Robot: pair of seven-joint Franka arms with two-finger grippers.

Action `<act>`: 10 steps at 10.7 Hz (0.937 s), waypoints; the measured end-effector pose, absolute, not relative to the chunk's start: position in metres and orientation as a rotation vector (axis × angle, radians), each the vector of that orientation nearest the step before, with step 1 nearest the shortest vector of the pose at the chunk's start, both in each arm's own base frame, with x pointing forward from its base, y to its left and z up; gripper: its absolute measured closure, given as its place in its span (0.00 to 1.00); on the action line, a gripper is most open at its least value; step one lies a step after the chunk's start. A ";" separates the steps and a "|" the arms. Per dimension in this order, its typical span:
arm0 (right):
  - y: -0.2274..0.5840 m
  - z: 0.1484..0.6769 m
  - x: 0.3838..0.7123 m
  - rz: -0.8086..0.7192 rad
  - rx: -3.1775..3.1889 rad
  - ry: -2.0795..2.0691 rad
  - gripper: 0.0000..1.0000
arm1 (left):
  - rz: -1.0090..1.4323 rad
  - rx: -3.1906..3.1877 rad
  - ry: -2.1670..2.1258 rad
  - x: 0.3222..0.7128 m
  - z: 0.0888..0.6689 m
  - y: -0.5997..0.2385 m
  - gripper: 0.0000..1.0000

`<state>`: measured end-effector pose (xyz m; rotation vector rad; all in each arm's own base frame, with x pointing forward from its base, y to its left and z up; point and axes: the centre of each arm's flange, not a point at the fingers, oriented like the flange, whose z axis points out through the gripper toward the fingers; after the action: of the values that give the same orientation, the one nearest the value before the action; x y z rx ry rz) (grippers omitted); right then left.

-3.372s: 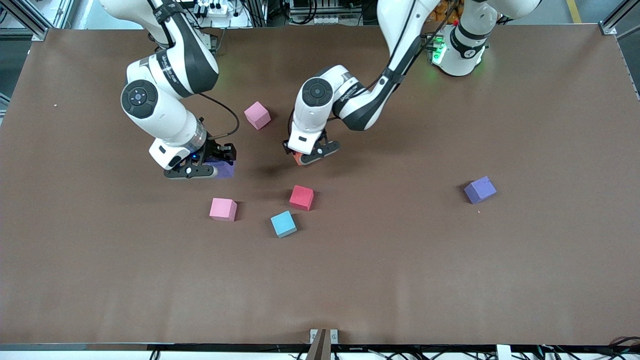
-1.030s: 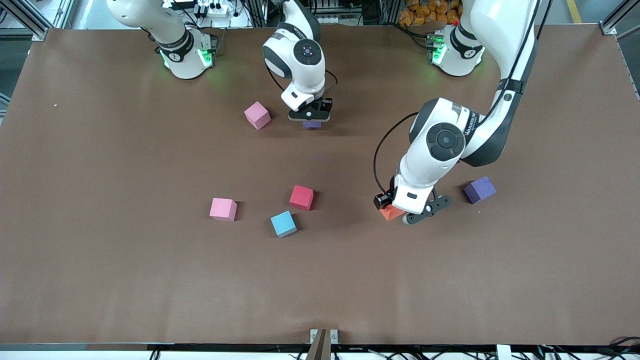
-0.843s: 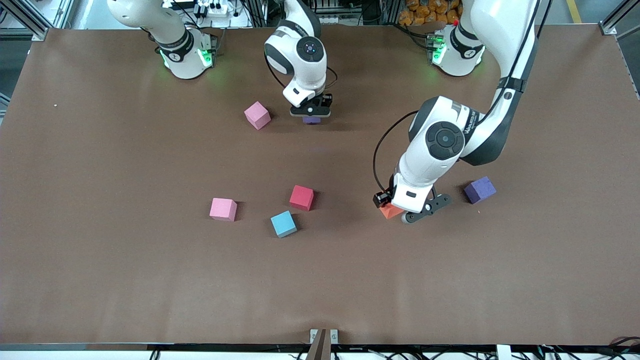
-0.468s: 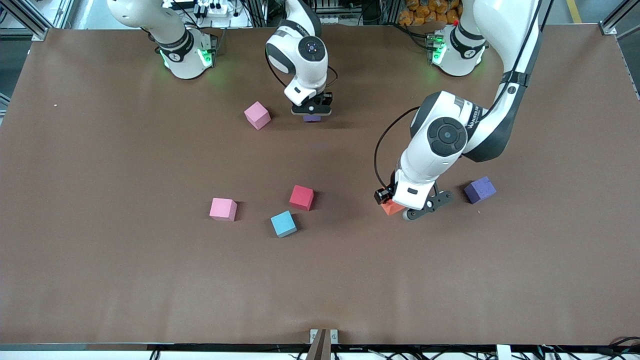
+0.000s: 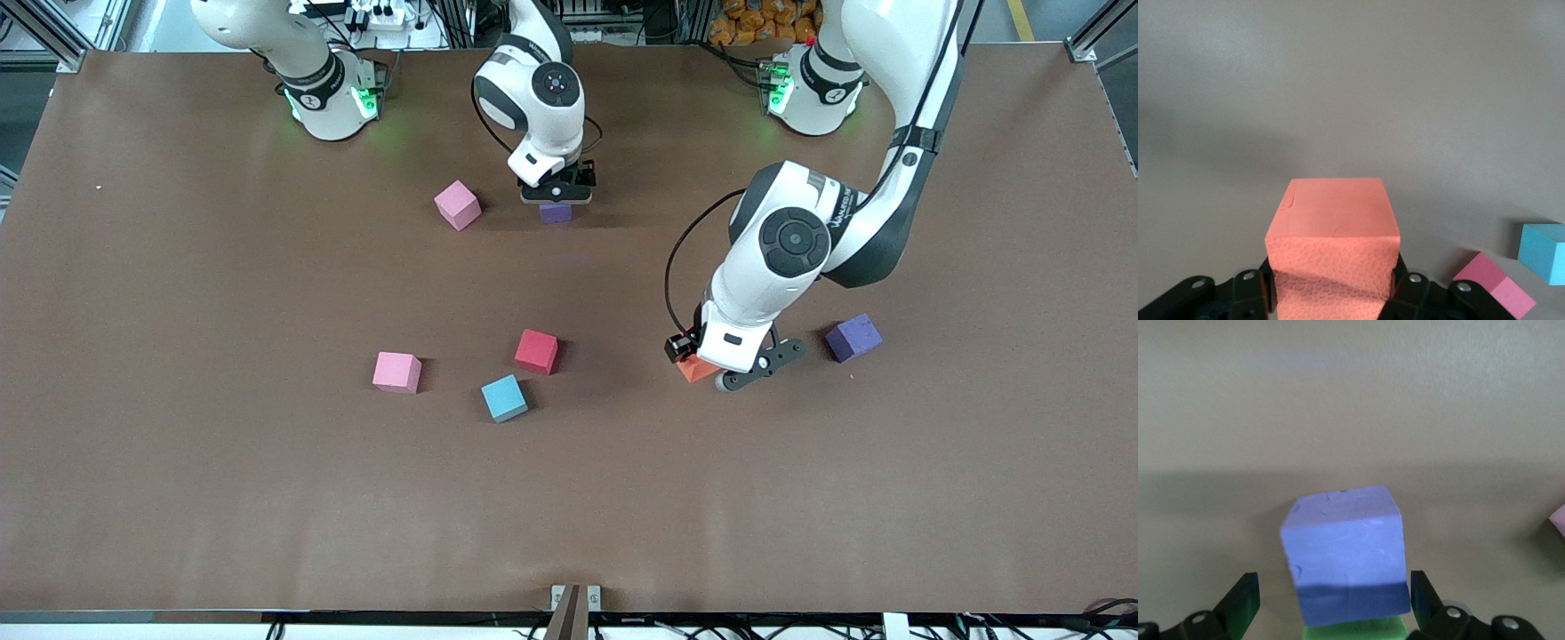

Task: Arrange blocks into number 1
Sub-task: 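Place the purple cube against the green cube and open the right gripper, then reach the right gripper to the pink cube while the left gripper carries orange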

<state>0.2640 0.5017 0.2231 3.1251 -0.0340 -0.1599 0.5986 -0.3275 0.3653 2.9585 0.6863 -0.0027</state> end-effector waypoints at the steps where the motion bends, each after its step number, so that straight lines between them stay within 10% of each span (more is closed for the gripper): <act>1: 0.494 0.239 0.282 -0.146 3.149 -0.092 0.00 | -0.003 2.957 0.675 0.597 0.367 -0.331 0.39; 10: 0.271 0.299 0.496 0.083 3.168 -0.078 0.00 | -0.227 3.037 0.320 0.493 0.324 -0.455 0.39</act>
<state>0.4962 0.2706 0.2986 3.1676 -0.0784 0.0833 0.4931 -0.4555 0.3243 3.0367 0.3200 -0.2269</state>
